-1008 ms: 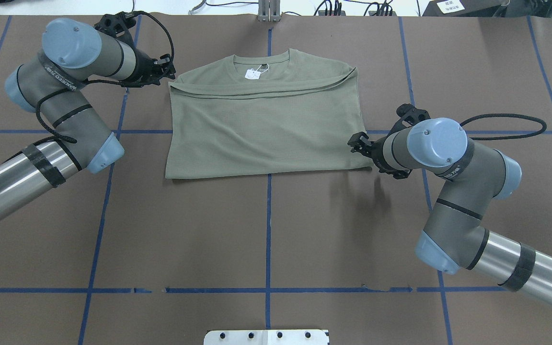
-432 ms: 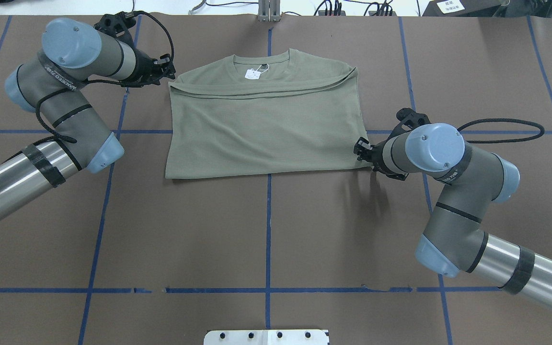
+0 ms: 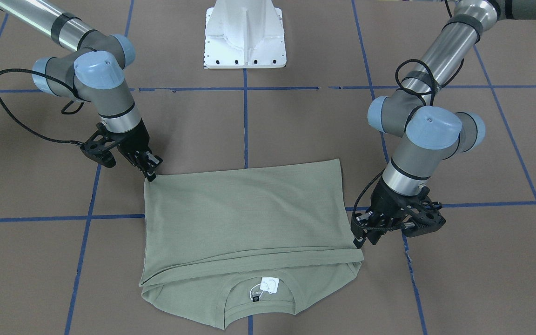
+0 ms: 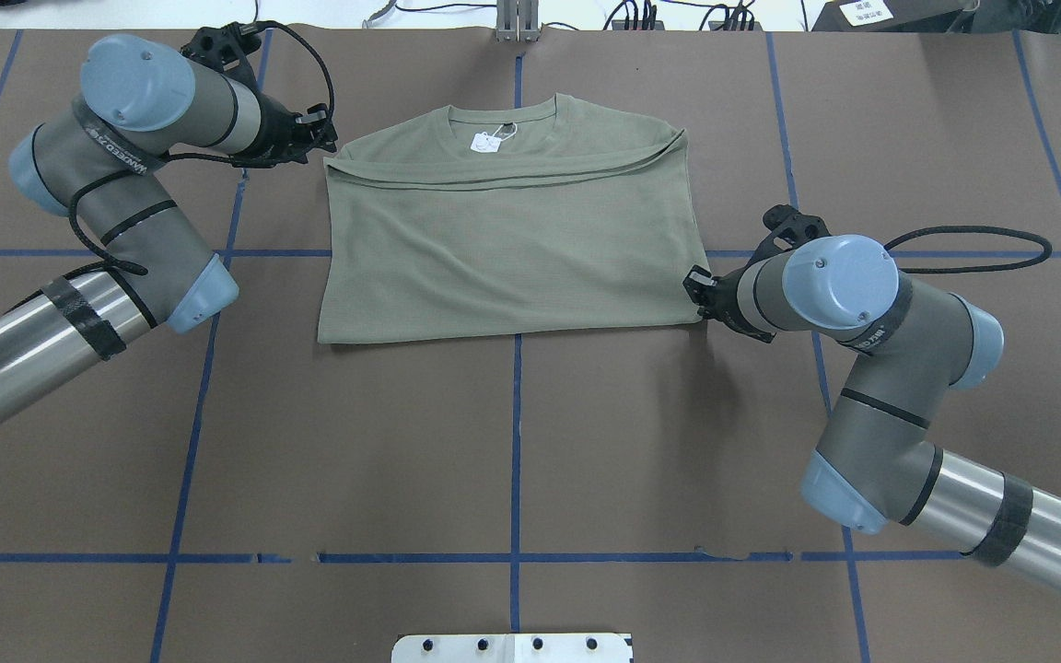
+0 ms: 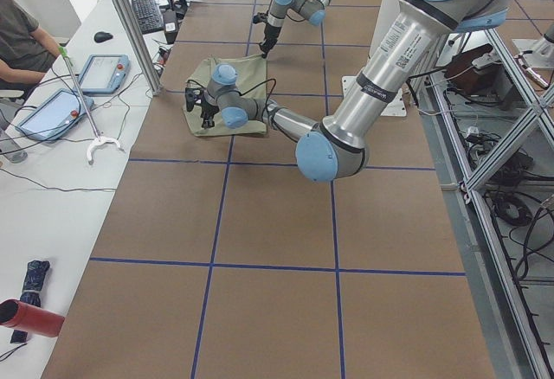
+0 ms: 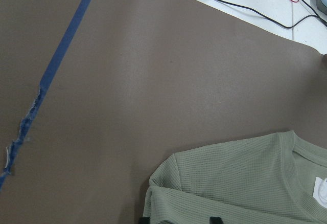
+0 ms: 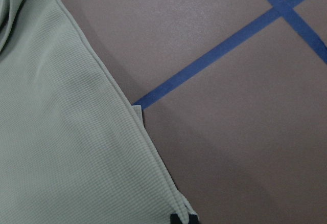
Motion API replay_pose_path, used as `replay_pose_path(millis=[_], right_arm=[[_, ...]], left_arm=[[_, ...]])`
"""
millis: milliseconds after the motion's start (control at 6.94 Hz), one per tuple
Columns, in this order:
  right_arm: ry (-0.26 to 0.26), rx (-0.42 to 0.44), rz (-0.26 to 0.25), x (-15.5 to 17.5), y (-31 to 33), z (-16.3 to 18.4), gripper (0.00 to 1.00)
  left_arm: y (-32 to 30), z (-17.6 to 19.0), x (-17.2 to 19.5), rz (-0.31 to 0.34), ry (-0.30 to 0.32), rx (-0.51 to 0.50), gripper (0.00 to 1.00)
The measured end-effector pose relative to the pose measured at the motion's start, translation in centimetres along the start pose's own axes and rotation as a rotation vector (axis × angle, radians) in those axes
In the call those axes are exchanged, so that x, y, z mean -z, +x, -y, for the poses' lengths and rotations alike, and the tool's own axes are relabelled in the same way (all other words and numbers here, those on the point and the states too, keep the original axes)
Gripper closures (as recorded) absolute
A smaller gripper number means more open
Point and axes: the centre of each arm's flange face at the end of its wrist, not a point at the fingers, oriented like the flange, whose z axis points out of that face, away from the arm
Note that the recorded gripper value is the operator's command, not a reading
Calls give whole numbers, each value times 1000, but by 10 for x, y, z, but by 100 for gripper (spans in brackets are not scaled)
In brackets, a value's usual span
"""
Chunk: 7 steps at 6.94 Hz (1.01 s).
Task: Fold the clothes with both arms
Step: 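Grasp the folded shirt's near corner with the right gripper and drag it, then drag the shirt corner toward the robot with the right gripper while the left gripper lowers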
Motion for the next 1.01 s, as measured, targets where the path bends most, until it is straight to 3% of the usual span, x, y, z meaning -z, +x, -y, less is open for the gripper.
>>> replay_pose_path(millis=[288, 432, 864, 1008], right_arm=[[-47, 20, 18, 38, 33, -22, 100], [-101, 19, 23, 62, 51, -47, 100], [-349, -29, -21, 117, 88, -144, 100], [-412, -31, -47, 124, 96, -177, 83]], left_arm=[[4, -2, 7, -15, -3, -4, 51], [4, -7, 17, -36, -23, -8, 51], [-1, -43, 73, -138, -142, -4, 49], [0, -53, 85, -158, -177, 19, 45]])
